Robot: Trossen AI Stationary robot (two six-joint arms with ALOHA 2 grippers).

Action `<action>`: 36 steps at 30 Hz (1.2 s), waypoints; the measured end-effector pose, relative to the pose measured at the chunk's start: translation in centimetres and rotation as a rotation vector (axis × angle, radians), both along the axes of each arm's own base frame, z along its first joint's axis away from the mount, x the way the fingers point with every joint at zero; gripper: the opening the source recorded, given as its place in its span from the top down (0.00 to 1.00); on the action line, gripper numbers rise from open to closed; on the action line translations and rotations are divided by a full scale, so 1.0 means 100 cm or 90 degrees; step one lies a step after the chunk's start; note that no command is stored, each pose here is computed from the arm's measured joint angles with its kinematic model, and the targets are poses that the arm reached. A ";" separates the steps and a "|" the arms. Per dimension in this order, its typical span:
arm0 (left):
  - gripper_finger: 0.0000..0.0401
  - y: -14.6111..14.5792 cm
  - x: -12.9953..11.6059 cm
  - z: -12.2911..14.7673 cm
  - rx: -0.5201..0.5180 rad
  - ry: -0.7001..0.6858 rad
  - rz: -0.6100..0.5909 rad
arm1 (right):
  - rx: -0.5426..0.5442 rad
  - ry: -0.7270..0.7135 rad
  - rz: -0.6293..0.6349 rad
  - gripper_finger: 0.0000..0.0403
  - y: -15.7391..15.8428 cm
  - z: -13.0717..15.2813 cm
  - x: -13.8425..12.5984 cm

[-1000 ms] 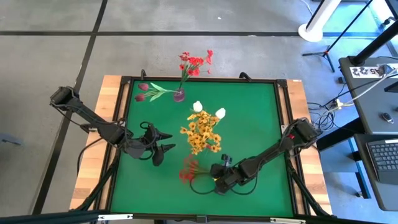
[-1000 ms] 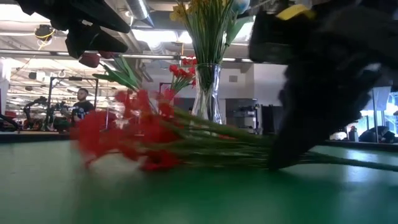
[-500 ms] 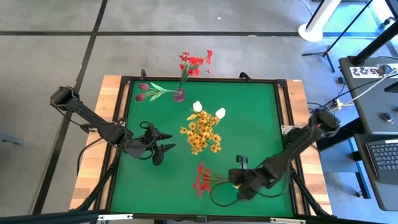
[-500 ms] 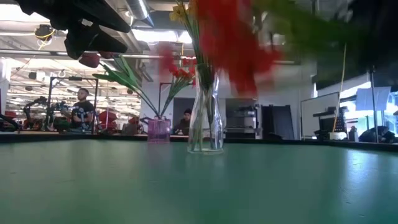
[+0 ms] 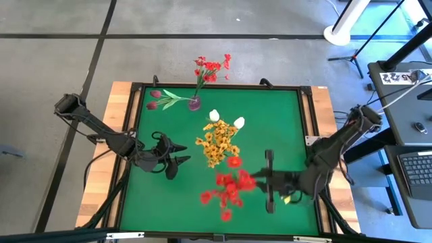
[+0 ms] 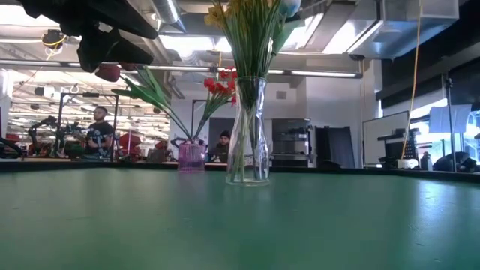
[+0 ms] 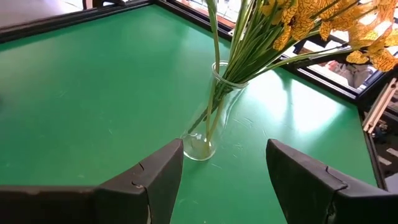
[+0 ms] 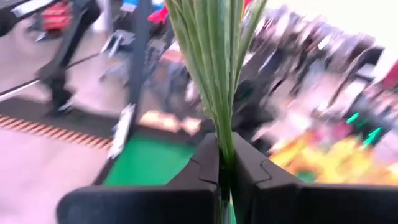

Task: Sort flowers into vase by color
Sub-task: Put the red flowers into the pink vase

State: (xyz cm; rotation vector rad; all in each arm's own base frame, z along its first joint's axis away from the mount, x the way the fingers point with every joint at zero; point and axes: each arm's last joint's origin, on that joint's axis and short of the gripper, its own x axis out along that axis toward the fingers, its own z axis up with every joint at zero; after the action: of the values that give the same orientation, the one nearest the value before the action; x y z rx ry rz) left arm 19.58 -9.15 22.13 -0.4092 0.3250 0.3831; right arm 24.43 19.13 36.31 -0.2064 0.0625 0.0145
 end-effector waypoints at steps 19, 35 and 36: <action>0.44 0.011 0.005 0.007 0.101 -0.029 0.086 | -0.176 -0.197 -0.320 0.98 -0.187 0.073 0.008; 0.44 0.073 -0.004 -0.030 0.087 0.176 0.284 | 0.050 -0.166 -0.137 0.98 -0.360 -0.037 0.037; 0.44 0.076 -0.005 -0.034 0.089 0.170 0.308 | 0.053 -0.172 -0.135 0.98 -0.363 -0.043 0.041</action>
State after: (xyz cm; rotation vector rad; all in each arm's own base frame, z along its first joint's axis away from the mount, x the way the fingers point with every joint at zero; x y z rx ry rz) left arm 19.11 -1.56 18.73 -0.2968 0.4557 0.9328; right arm 28.55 -17.18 31.99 -0.1168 -0.1857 -0.2212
